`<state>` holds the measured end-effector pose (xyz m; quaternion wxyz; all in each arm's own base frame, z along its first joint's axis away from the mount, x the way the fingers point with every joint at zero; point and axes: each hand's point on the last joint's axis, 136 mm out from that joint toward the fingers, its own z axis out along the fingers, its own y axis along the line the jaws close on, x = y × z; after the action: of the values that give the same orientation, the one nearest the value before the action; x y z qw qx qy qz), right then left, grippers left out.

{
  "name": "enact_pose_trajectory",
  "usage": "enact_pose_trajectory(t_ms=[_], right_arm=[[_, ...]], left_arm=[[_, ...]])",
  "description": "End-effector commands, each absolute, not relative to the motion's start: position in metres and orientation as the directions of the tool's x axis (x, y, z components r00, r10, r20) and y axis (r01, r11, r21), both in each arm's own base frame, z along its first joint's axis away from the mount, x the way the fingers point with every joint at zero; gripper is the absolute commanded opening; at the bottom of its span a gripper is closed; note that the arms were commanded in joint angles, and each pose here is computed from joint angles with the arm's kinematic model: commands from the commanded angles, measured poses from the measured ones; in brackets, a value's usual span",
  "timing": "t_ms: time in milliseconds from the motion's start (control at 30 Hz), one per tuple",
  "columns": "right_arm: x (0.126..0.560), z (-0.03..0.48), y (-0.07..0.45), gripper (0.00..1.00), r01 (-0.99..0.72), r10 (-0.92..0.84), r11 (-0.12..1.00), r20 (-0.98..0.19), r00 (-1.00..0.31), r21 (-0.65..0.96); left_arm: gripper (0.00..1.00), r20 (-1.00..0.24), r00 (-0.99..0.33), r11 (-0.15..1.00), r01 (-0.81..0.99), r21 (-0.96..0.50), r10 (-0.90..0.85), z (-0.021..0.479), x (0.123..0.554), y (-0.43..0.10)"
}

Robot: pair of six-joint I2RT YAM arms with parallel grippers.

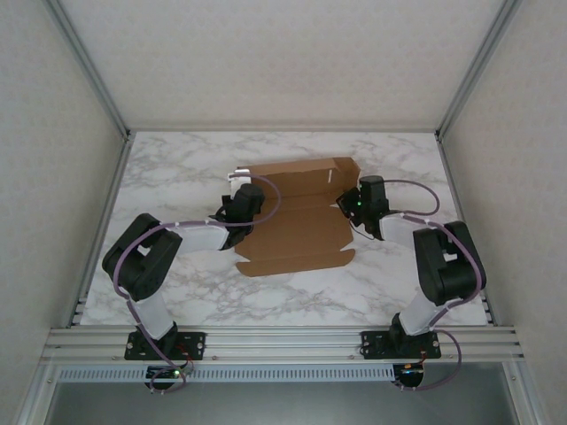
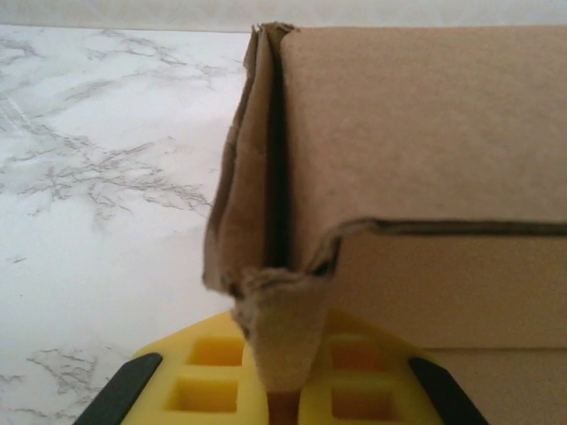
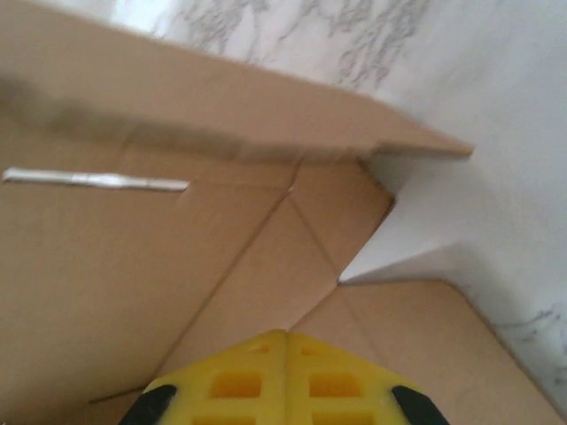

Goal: Fold the paper box

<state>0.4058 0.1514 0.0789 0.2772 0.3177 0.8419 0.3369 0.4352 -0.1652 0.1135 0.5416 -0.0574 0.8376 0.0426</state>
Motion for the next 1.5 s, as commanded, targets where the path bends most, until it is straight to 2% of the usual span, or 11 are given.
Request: enact_pose_trajectory(t_ms=[0,367,467,800,1467], right_arm=[[0.384,0.066,0.153,0.0,0.338,0.654,0.644,-0.264,-0.709,0.686],[0.396,0.063,0.197,0.0,0.273,0.58,0.638,-0.217,-0.785,0.72],[0.408,0.067,0.196,0.0,0.261,0.576,0.652,-0.241,-0.781,0.711],[0.443,0.069,0.162,0.0,0.317,0.596,0.704,-0.286,-0.75,0.636],[0.454,0.052,0.114,0.0,0.366,0.503,0.85,-0.381,-0.776,0.378]], left_arm=[[0.0,-0.917,-0.389,0.99,-0.135,-0.031,-0.081,0.125,0.438,-0.173],[0.0,-0.917,-0.392,0.992,-0.126,-0.031,-0.079,0.125,0.439,-0.175],[0.0,-0.916,-0.396,0.993,-0.113,-0.026,-0.069,0.124,0.439,-0.176],[0.0,-0.919,-0.391,0.995,-0.094,-0.01,-0.046,0.127,0.438,-0.178],[0.0,-0.922,-0.386,0.999,-0.044,0.018,-0.001,0.13,0.434,-0.191]])
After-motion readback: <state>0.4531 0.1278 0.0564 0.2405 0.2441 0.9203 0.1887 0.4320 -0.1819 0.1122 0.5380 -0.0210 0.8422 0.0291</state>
